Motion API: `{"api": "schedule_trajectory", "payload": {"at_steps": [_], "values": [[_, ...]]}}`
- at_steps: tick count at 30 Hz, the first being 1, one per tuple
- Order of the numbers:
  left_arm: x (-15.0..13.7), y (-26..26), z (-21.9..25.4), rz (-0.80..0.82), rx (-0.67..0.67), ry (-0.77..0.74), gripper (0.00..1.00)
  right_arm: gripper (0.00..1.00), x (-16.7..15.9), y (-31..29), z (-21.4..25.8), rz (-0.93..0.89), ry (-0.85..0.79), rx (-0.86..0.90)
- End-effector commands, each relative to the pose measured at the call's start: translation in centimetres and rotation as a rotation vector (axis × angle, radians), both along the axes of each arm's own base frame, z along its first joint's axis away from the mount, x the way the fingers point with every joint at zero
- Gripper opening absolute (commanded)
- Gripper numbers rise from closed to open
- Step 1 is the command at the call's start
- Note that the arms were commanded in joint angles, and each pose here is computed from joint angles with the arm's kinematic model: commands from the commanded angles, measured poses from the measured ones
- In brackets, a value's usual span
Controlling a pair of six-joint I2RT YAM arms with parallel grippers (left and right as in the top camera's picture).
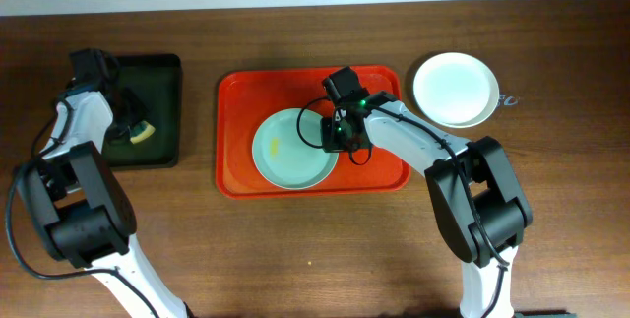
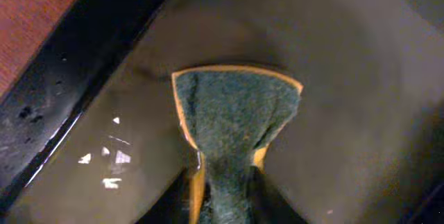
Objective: Clean dirty plates on tray and stack at the side
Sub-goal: 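Dip the sponge in the black tray water with the left gripper, then scrub the pale-green plate with the sponge while right gripper holds it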
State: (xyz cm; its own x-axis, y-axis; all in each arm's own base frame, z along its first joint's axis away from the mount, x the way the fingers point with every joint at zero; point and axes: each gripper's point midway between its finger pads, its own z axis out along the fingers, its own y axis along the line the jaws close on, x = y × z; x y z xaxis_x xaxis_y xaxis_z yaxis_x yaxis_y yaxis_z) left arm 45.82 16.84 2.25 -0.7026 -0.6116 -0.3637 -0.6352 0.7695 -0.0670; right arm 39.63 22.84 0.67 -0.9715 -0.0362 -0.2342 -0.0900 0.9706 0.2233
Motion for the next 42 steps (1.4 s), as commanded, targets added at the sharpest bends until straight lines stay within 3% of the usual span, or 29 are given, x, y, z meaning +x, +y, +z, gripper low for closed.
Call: {"api": "schedule_trajectory", "payload": {"at_steps": [1, 3, 8, 10, 16, 20, 22, 24, 29, 32, 35, 40, 42], "values": [[0.0, 0.5, -0.1, 0.011, 0.003, 0.009, 0.18, 0.08, -1.0, -0.2, -1.1, 0.007, 0.027, -0.024], [0.0, 0.5, 0.0, 0.011, 0.004, 0.009, 0.00, 0.08, -1.0, -0.2, -1.1, 0.007, 0.027, -0.024], [1.3, 0.7, 6.7, 0.007, 0.022, -0.099, 0.00, 0.08, -1.0, -0.1, -1.1, 0.007, 0.026, -0.024], [1.4, -1.0, 8.3, -0.032, -0.045, -0.137, 0.00, 0.07, -0.8, -0.1, -1.0, 0.007, 0.020, -0.020], [-1.2, -0.7, 1.2, -0.004, -0.028, 0.047, 0.00, 0.05, -1.2, -0.3, -1.3, 0.007, 0.033, -0.028], [-0.3, -1.0, 8.6, -0.017, -0.030, -0.074, 0.00, 0.05, -1.1, -0.3, -1.3, 0.006, 0.026, -0.028], [-0.4, -4.5, 14.7, -0.103, -0.156, -0.219, 0.00, 0.05, -1.0, -0.2, -1.3, 0.006, 0.021, -0.026], [-1.1, -9.3, 17.1, -0.219, -0.295, -0.258, 0.00, 0.05, -0.9, -0.2, -1.2, 0.005, 0.028, -0.008], [-4.4, -21.0, 12.4, -0.497, -0.411, -0.045, 0.00, 0.05, -1.4, -0.1, -1.3, 0.059, 0.043, 0.000], [-6.1, -25.7, 9.2, -0.606, -0.392, 0.020, 0.00, 0.04, -1.6, -0.1, -1.4, 0.059, 0.047, -0.002], [-6.8, -28.0, 6.1, -0.576, -0.348, 0.039, 0.00, 0.04, -1.7, -0.2, -1.4, 0.059, 0.054, -0.003], [-6.6, -30.8, 1.4, -0.620, -0.252, -0.075, 0.00, 0.04, -1.9, 0.1, -1.4, 0.065, 0.062, 0.016], [-6.8, -30.5, 0.4, -0.558, -0.215, -0.080, 0.00, 0.04, -1.9, 0.2, -1.4, 0.065, 0.062, 0.017]]}}
